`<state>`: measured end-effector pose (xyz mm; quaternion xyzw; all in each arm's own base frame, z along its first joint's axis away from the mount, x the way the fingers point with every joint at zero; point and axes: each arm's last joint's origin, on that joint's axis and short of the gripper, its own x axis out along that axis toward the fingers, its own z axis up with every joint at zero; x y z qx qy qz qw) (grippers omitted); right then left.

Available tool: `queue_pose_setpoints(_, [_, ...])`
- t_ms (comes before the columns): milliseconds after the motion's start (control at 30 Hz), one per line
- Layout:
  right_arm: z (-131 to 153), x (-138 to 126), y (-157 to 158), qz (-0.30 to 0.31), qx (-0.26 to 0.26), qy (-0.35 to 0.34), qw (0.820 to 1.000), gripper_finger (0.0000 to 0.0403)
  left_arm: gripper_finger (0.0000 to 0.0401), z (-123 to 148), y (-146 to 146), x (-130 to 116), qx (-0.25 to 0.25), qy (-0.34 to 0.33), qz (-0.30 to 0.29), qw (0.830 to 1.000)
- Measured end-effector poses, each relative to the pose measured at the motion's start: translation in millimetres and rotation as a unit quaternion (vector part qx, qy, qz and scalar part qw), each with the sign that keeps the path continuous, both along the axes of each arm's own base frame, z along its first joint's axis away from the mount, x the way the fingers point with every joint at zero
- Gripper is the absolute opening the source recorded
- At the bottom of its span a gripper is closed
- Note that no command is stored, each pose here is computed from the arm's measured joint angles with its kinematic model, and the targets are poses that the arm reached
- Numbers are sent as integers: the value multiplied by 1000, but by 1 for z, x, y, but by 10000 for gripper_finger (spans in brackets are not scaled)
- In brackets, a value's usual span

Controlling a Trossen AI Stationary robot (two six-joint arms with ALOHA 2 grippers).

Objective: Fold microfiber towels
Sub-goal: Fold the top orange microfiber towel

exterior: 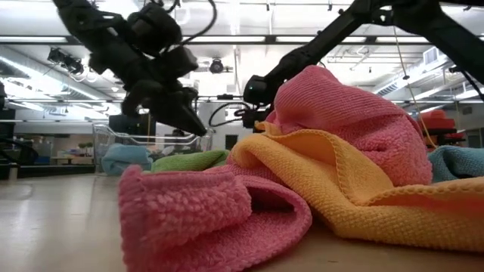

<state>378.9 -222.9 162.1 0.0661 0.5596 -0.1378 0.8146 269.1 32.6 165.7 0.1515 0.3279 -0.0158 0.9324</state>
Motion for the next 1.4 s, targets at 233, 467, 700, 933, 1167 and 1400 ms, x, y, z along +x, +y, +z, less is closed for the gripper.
queue_pose_setpoints(233, [-9, 2, -4, 1, -5, 8, 1000, 158, 28, 8, -4, -18, -5, -47, 5, 999])
queue_pose_setpoints(467, [-22, 7, -2, 17, 11, 9, 1000, 113, 31, 8, -5, -33, -9, -59, 9, 998])
queue_pose_setpoints(700, [-12, 12, 9, 31, 3, -7, 999, 9, 25, 6, -6, -35, -13, -58, 12, 998])
queue_pose_setpoints(933, [27, 14, 11, 23, -29, -77, 996, 8, 28, 6, -6, -35, -15, -59, 12, 998])
queue_pose_setpoints(1167, [46, 20, 0, 6, -27, -181, 983, 7, 27, 6, -7, -35, -23, -60, 16, 998])
queue_pose_setpoints(1400, [55, 26, -5, -2, -43, -237, 970, 6, 21, 5, -7, -36, -25, -54, 17, 998])
